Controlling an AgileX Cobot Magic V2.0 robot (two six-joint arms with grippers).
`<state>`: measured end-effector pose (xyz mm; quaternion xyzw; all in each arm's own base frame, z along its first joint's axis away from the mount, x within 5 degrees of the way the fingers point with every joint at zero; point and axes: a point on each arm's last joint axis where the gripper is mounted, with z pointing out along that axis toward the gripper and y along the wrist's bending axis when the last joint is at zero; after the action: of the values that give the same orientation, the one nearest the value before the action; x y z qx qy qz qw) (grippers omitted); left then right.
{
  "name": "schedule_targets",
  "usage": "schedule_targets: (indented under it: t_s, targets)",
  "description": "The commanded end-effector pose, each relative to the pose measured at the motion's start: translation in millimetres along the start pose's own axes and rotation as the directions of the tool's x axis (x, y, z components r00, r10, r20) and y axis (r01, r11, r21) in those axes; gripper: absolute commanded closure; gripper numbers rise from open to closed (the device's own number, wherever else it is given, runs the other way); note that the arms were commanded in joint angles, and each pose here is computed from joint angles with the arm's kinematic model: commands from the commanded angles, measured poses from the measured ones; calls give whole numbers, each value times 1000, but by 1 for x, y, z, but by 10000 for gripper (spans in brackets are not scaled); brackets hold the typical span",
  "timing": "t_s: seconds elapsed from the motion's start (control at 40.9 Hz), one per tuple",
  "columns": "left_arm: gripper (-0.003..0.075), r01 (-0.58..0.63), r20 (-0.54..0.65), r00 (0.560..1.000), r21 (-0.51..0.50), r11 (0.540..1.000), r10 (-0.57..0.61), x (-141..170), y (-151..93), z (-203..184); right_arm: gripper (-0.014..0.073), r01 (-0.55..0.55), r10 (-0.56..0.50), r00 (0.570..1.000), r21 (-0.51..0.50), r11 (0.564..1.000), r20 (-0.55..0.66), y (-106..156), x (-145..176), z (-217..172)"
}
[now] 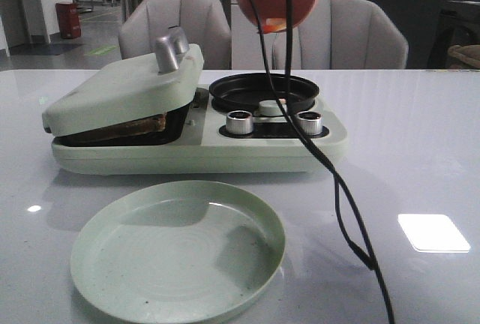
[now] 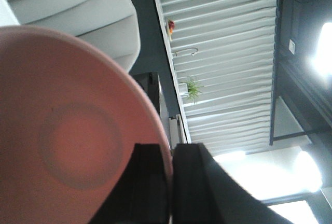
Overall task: Make breakfast with bread and shrimp
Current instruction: 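Tilt the bowl with the right gripper to pour shrimp into the pan, then carry the empty bowl back and set it down on the table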
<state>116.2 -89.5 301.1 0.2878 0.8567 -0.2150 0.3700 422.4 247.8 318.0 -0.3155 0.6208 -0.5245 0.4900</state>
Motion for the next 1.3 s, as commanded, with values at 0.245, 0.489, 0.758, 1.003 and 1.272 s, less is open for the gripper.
schedule_targets:
  t_s: [0.245,0.489,0.758,1.003,1.272]
  targets:
    - [619,19,83,996,-4,1000,-19,-12,-1,-6,578,-101,99,995,164,981,22,-85,4,-13]
    - [619,19,76,997,-1,1000,-19,-12,-1,-6,578,-66,71,997,175,982,-21,-71,7,-6]
    - [619,19,76,997,-1,1000,-19,-12,-1,-6,578,-98,109,993,221,970,-37,-94,12,-12]
    - [619,19,78,997,-2,1000,-19,-12,-1,-6,578,-390,380,910,-29,921,-164,-123,38,-26]
    - [619,19,79,997,-3,1000,-19,-12,-1,-6,578,-668,587,743,-284,688,-322,-151,125,-45]
